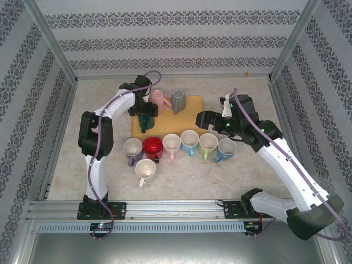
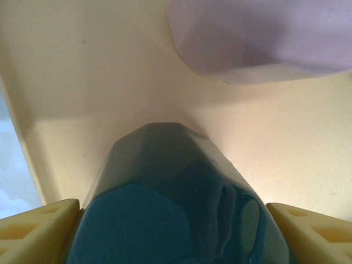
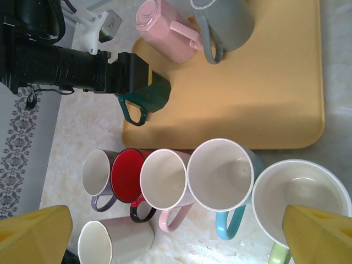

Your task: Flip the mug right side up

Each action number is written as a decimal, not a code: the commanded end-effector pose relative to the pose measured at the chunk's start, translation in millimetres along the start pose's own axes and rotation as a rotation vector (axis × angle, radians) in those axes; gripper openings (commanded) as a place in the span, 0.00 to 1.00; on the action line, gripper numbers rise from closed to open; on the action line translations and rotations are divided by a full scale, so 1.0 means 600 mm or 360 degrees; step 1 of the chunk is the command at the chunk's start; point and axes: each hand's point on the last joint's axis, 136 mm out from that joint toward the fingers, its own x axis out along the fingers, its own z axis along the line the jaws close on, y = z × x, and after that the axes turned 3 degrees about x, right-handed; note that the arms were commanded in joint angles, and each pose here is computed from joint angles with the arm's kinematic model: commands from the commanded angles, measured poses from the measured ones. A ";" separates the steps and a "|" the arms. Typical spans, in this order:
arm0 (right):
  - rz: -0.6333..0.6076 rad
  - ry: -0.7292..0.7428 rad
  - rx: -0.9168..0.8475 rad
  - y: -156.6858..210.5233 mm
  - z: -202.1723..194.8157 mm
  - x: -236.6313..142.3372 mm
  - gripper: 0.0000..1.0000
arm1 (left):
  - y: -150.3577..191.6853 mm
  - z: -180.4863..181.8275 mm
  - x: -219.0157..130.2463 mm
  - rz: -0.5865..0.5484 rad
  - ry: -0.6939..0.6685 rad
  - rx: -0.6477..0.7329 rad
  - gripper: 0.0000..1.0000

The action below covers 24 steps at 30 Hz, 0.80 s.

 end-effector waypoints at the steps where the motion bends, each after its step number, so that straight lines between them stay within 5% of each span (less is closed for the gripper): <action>1: 0.0005 -0.0038 -0.0036 0.000 0.010 0.005 0.98 | 0.009 -0.003 -0.002 0.0033 -0.0035 0.0038 0.74; 6: -0.0007 -0.0052 -0.0062 -0.010 0.019 0.002 0.98 | -0.028 -0.015 -0.057 -0.0105 0.0002 0.0012 0.61; 17: -0.0177 -0.0186 -0.0110 -0.065 0.078 -0.038 0.98 | -0.098 -0.061 -0.269 -0.0548 0.0265 -0.0179 0.60; 24: -0.0178 -0.0568 -0.0267 -0.066 0.157 -0.066 0.98 | -0.125 -0.162 -0.423 -0.0944 0.1061 -0.0453 0.60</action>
